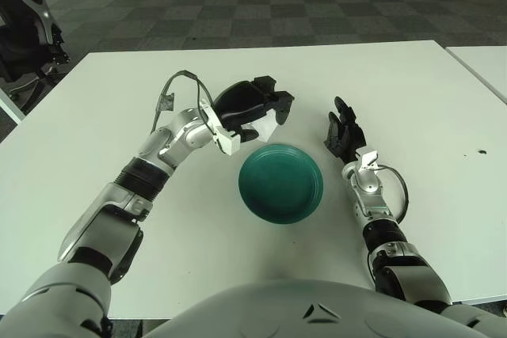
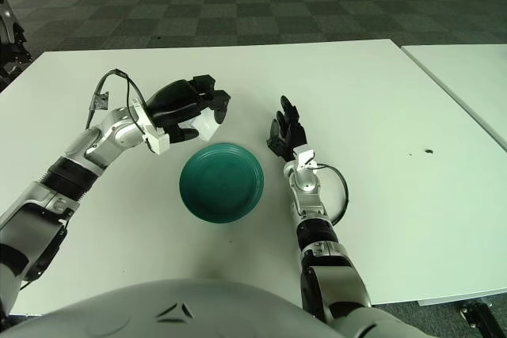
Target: Put the charger into the plate.
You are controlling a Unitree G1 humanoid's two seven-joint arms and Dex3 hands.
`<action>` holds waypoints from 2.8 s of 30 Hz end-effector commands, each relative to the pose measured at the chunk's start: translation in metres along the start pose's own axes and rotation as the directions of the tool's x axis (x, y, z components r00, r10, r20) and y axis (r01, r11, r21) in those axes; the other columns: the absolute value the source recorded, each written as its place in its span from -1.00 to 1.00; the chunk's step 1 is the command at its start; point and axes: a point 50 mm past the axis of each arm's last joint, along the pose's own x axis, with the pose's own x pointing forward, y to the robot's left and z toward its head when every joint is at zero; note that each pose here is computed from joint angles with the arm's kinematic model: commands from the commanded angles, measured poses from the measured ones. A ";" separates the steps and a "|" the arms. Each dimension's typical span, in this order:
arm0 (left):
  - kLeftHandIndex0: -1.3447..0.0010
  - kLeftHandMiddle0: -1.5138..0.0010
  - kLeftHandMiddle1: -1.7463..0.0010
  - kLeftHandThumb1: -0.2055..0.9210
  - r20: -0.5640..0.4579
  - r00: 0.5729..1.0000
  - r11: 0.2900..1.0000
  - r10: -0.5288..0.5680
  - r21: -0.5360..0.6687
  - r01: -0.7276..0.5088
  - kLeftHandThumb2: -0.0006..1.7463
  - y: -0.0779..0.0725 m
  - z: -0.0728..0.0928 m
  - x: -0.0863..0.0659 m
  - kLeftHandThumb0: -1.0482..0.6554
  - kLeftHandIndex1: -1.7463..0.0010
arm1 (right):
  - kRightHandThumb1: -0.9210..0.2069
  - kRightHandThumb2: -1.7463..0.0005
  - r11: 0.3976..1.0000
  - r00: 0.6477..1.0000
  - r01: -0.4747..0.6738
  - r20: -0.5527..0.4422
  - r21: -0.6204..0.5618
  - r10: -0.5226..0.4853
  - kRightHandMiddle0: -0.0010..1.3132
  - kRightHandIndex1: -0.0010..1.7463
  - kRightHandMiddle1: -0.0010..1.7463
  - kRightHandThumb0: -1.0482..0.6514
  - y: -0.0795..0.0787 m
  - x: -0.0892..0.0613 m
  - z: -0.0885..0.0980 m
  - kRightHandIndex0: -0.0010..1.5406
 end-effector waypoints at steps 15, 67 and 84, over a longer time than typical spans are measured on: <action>0.22 0.01 -1.00 -0.41 0.159 0.983 0.995 -0.092 -0.025 0.097 0.77 -0.007 0.027 0.000 0.23 -1.00 | -1.00 -0.01 1.000 0.926 0.017 -0.377 0.019 -0.009 -1.00 -0.99 -0.86 -0.81 0.002 -0.061 -0.079 -0.74; 0.99 0.91 0.90 1.00 0.154 0.861 0.874 -0.485 0.102 0.475 -0.05 -0.033 0.044 -0.008 -0.99 0.74 | -1.00 -0.08 0.974 0.941 0.204 -0.295 0.101 -0.167 -1.00 -0.99 -0.63 -0.60 0.028 -0.050 -0.067 -0.68; 1.00 1.00 1.00 1.00 0.177 0.889 0.907 -0.422 0.087 0.413 -0.06 -0.034 0.047 -0.008 -1.00 1.00 | -1.00 -0.26 0.983 0.950 0.160 -0.286 0.094 -0.127 -1.00 -1.00 -0.98 -0.75 0.030 -0.051 -0.069 -0.91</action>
